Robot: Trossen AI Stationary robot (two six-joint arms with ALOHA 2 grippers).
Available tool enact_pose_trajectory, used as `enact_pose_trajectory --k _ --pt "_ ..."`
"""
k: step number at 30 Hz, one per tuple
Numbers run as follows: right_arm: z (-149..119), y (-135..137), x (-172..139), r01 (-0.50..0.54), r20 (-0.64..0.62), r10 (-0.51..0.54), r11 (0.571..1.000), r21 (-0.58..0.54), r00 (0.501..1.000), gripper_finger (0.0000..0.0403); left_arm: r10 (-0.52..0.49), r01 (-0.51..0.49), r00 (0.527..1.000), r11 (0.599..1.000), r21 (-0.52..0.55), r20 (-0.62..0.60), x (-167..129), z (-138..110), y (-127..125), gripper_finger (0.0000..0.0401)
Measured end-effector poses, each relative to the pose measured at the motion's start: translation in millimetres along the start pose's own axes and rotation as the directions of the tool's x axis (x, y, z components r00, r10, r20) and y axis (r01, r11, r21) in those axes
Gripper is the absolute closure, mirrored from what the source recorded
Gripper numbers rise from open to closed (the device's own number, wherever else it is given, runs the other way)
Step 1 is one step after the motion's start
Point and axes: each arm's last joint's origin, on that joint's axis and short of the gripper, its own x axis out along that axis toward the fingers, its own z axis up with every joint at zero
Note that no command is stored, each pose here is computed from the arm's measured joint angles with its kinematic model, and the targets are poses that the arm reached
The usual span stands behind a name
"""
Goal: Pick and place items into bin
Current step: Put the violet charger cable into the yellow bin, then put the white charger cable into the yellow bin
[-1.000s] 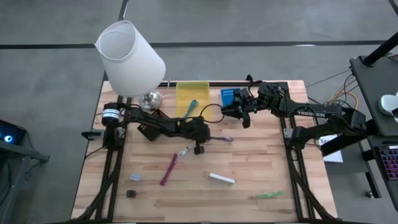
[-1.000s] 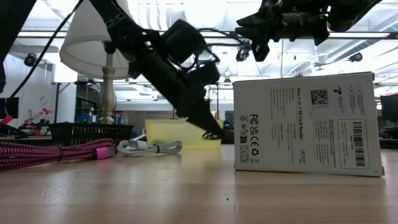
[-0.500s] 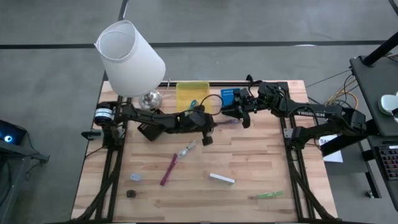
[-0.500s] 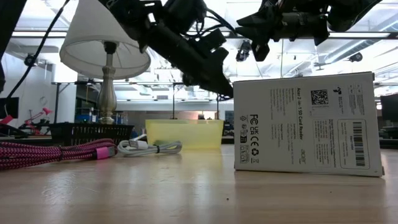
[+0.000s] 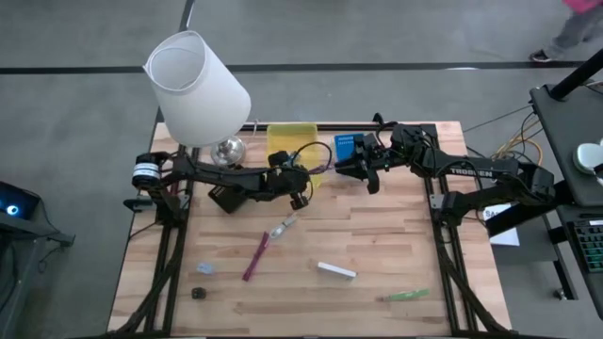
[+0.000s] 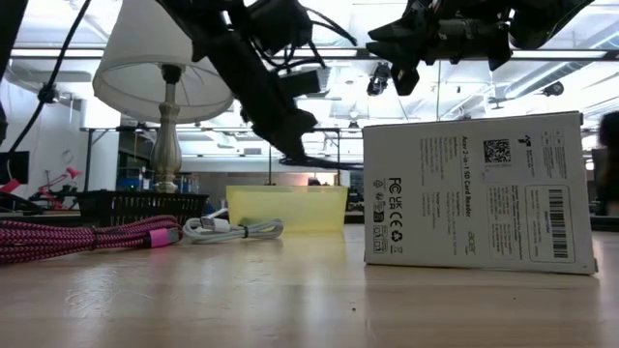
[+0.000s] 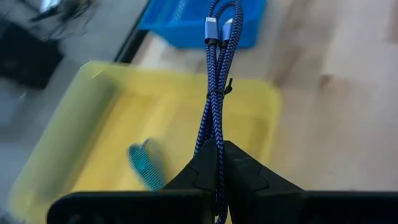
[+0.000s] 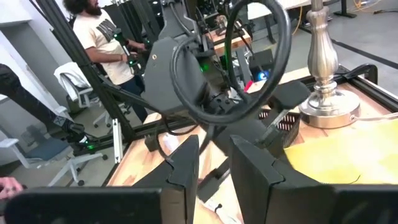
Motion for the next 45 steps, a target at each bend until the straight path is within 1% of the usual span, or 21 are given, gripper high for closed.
enact_pose_trajectory --k 2,4,6,9,11,13,16,18,24,26,31,34,37,39,41,42,43,44,45 --pt "-0.1 0.0 0.0 0.000 0.000 0.000 1.000 0.000 1.000 0.0326 0.054 -0.055 0.998 0.998 -0.042 -0.027 -1.8 -2.6 3.7 0.0401" --pt "-0.2 0.0 0.0 0.000 -0.002 0.000 1.000 0.001 1.000 0.0326 0.086 -0.090 0.996 0.991 -0.104 -0.038 -2.8 -3.4 6.8 0.0401" --pt "-0.3 -0.1 0.0 0.001 -0.003 -0.001 1.000 0.001 1.000 0.0326 0.100 -0.106 0.994 0.978 -0.180 -0.047 -2.4 -4.3 8.4 0.0401" --pt "-0.4 -0.1 0.0 0.001 -0.004 -0.001 1.000 0.002 1.000 0.0326 0.109 -0.122 0.992 0.948 -0.294 -0.059 -1.6 -5.4 10.3 0.0401" --pt "-0.5 -0.2 0.0 0.001 -0.005 -0.001 1.000 0.003 1.000 0.0326 0.135 -0.159 0.987 0.920 -0.357 -0.089 -1.3 -8.9 12.3 0.0401" --pt "-0.6 -0.2 0.0 0.001 -0.005 -0.001 1.000 0.003 1.000 0.0326 0.185 -0.226 0.973 0.886 -0.405 -0.140 -1.7 -15.2 15.4 0.0401" --pt "-0.6 -0.2 0.0 0.001 -0.005 -0.001 1.000 0.003 1.000 0.0326 0.243 -0.320 0.946 0.810 -0.491 -0.216 -1.7 -24.4 22.1 0.0401" --pt "-0.6 -0.2 0.0 0.001 -0.005 -0.001 1.000 0.003 1.000 0.0326 0.253 -0.342 0.938 0.777 -0.529 -0.236 -0.7 -26.6 25.2 0.0401" --pt "-0.6 -0.2 0.0 0.001 -0.005 -0.001 1.000 0.000 1.000 0.0326 0.254 -0.345 0.937 0.768 -0.540 -0.239 1.3 -26.4 28.2 0.0400" --pt "-0.6 -0.2 0.0 0.001 -0.005 -0.001 1.000 0.000 1.000 0.0326 0.256 -0.348 0.937 0.764 -0.544 -0.240 1.7 -26.4 28.9 0.0392" --pt "-0.6 -0.2 0.0 0.001 -0.005 -0.001 1.000 0.001 1.000 0.0326 0.256 -0.349 0.936 0.765 -0.541 -0.241 2.0 -26.5 29.2 0.0345" --pt "-0.6 -0.1 0.0 0.001 -0.005 -0.001 1.000 0.000 1.000 0.0326 0.255 -0.344 0.937 0.791 -0.506 -0.238 2.1 -26.2 29.1 0.0309" --pt "-0.6 -0.2 0.0 0.001 -0.005 -0.001 1.000 0.000 1.000 0.0326 0.206 -0.297 0.950 0.830 -0.473 -0.236 1.7 -23.2 28.4 0.0278" --pt "-0.6 -0.1 0.0 0.001 -0.005 -0.001 1.000 0.000 1.000 0.0326 0.119 -0.210 0.969 0.863 -0.460 -0.218 -0.5 -16.0 27.4 0.0265" --pt "-0.6 -0.2 0.0 0.001 -0.005 -0.001 1.000 0.000 1.000 0.0326 -0.011 -0.070 0.982 0.908 -0.413 -0.191 -5.6 -7.8 25.1 0.0256" --pt "-0.6 -0.2 0.0 0.001 -0.005 -0.001 1.000 0.000 1.000 0.0326 -0.096 0.021 0.980 0.924 -0.383 -0.176 -7.8 -3.8 22.6 0.0255" --pt "-0.6 -0.2 0.0 0.001 -0.005 -0.001 1.000 0.000 1.000 0.0326 -0.183 0.115 0.969 0.929 -0.352 -0.164 -9.8 -0.8 20.5 0.0254" --pt "-0.6 -0.2 0.1 0.001 -0.006 -0.001 1.000 0.000 1.000 0.0326 -0.276 0.215 0.948 0.923 -0.320 -0.160 -12.4 0.5 17.8 0.0253" --pt "-0.7 -0.3 0.1 0.001 -0.006 -0.001 1.000 -0.002 1.000 0.0326 -0.359 0.301 0.919 0.906 -0.296 -0.165 -14.7 0.7 14.6 0.0253"
